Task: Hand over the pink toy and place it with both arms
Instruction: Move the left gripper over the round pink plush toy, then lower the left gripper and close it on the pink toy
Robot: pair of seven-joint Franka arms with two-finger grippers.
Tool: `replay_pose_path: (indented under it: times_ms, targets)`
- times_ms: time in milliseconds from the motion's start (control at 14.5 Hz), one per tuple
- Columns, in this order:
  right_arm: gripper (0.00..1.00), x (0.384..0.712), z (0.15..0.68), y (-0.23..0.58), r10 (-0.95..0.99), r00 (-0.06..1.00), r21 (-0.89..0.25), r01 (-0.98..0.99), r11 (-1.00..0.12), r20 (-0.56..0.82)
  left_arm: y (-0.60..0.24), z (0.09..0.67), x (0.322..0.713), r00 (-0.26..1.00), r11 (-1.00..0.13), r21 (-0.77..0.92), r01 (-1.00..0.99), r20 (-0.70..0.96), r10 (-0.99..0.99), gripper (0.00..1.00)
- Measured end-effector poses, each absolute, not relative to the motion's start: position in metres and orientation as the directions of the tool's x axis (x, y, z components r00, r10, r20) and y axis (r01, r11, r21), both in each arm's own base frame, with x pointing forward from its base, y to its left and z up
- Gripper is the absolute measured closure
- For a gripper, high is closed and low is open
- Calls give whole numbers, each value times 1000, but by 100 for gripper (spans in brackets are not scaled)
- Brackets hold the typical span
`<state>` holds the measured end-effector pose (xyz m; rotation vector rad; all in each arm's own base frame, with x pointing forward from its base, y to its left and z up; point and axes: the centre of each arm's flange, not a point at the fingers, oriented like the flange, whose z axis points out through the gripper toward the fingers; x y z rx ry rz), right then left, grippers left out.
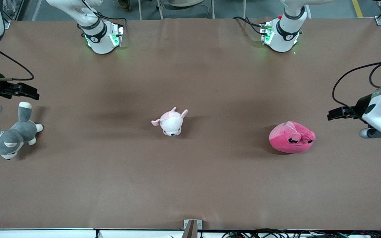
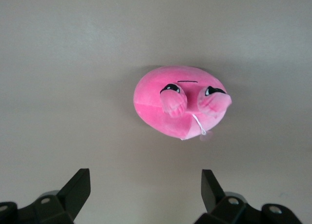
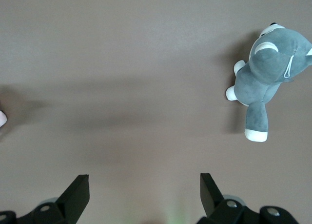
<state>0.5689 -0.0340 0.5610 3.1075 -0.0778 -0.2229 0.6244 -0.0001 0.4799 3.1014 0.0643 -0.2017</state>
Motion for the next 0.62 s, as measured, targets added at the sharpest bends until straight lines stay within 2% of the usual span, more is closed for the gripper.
replay_pose_path:
  times_ms: [345, 483, 621]
  targets:
    - [0, 569, 565, -24, -155, 978, 45, -150, -988, -140, -4, 414, 640, 983, -997, 58, 58, -176, 47, 2]
    - [0, 569, 565, -13, -200, 970, 54, -194, -979, -139, -5, 399, 644, 983, -995, 74, 68, -177, 54, 5]
    - [0, 569, 565, -6, -215, 967, 58, -208, -976, -141, -7, 384, 646, 982, -993, 88, 85, -178, 68, 17]
